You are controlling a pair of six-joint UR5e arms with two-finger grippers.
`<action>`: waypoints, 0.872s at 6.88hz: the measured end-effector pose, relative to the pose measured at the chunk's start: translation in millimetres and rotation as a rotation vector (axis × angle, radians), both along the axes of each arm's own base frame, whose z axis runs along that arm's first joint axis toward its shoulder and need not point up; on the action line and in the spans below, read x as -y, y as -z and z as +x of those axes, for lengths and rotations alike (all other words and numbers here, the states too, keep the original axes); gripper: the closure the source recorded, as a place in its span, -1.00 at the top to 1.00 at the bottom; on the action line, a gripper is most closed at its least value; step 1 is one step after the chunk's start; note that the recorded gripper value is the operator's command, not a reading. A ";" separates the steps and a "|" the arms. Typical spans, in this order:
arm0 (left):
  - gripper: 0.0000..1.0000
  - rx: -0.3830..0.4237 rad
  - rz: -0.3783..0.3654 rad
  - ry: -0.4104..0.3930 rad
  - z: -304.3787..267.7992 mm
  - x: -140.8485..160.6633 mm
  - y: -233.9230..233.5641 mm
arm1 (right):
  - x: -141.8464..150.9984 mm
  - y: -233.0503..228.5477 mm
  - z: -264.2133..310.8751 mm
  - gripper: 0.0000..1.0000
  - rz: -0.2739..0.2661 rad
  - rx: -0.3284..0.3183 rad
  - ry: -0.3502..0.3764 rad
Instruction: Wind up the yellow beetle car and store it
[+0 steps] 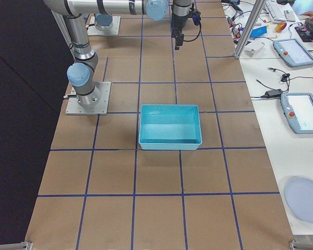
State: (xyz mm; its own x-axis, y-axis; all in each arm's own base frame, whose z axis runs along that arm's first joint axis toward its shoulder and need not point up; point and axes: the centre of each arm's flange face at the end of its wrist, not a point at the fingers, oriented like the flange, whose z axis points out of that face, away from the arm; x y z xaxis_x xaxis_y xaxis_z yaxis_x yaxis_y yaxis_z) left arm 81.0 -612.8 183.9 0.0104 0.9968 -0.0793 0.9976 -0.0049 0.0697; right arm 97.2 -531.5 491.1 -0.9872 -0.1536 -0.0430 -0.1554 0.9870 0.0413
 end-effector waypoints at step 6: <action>0.99 -0.001 0.001 -0.002 7.9 -0.7 0.9 | 0.0 0.0 0.0 1.00 0.000 0.000 0.000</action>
State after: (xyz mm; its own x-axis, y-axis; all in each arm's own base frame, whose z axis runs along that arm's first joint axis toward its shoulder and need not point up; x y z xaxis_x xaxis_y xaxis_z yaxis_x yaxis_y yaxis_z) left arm 88.8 -612.1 183.1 0.0081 0.9969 -0.0781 0.9976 -0.0027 0.0689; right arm 97.2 -531.5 491.0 -0.9872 -0.1535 -0.0429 -0.1552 0.9870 0.0413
